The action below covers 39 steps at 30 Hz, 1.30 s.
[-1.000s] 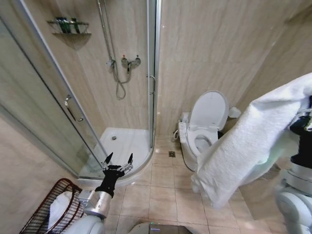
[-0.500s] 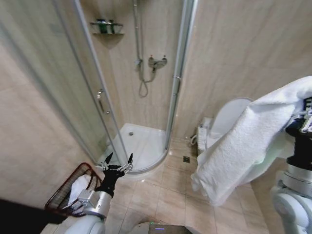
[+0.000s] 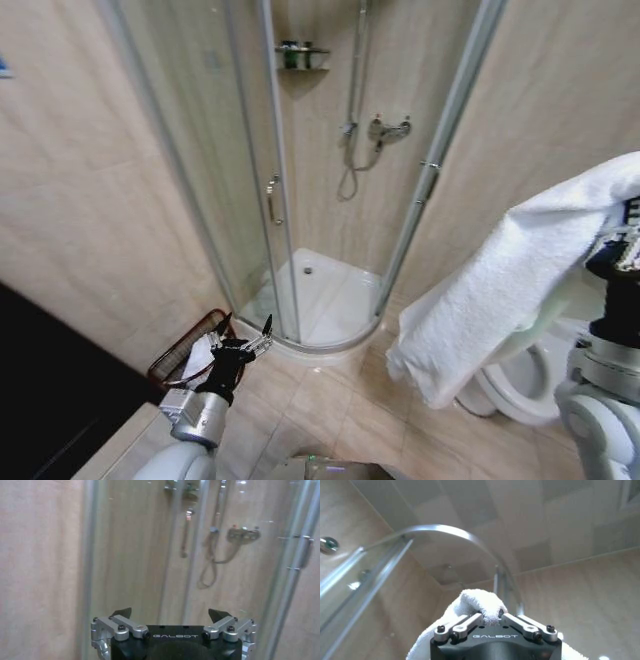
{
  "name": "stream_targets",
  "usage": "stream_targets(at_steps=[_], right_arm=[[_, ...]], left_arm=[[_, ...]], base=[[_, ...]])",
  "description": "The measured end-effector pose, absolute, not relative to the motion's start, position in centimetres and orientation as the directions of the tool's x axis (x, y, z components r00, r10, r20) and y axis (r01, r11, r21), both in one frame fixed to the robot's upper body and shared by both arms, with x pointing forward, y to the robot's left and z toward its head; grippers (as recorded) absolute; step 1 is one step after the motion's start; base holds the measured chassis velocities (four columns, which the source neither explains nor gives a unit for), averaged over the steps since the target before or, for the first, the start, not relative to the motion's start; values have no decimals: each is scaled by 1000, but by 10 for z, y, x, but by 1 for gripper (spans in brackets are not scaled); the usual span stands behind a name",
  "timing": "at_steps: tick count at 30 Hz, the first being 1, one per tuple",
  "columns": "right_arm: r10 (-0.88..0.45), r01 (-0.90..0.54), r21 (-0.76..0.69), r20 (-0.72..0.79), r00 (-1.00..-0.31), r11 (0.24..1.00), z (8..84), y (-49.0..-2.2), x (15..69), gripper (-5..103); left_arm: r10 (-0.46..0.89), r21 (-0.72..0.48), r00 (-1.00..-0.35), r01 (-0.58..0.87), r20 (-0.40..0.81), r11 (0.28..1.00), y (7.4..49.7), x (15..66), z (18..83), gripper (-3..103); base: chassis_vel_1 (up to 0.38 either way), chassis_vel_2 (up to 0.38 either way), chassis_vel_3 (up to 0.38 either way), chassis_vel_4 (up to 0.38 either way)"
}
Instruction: Discard the used towel into the hamper.
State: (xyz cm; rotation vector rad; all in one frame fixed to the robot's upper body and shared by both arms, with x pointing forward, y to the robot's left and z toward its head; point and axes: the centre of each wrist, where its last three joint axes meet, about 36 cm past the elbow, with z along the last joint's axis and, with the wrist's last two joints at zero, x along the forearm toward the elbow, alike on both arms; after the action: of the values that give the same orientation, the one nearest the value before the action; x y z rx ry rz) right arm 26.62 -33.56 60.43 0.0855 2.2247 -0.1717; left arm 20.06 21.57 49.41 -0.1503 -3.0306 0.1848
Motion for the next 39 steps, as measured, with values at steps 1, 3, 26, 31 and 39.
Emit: stream_targets(at_steps=[1,3,26,31,39], right_arm=[[0,122,-94,-791,-612,988,605,-336,266,2],[-2,117,-93,-790,-613,989,604,-335,266,2],[-2,115,-95,-780,-626,989,601,-334,266,2],[-2,119,-99,-778,-628,988,601,-334,266,2],[-12,122,-114,-778,-629,986,603,-336,265,2]], left_arm=[[104,-126,-990,92,95,988,216,201,494,100],[105,-126,-990,92,95,988,216,201,494,100],[104,-126,-990,92,95,988,216,201,494,100],[105,-126,-990,92,95,988,216,201,494,100],[104,-126,-990,92,95,988,216,201,494,100]], base=[[134,132,147,133],[112,131,128,110],[125,127,129,126],[120,114,112,121],[96,104,95,98]])
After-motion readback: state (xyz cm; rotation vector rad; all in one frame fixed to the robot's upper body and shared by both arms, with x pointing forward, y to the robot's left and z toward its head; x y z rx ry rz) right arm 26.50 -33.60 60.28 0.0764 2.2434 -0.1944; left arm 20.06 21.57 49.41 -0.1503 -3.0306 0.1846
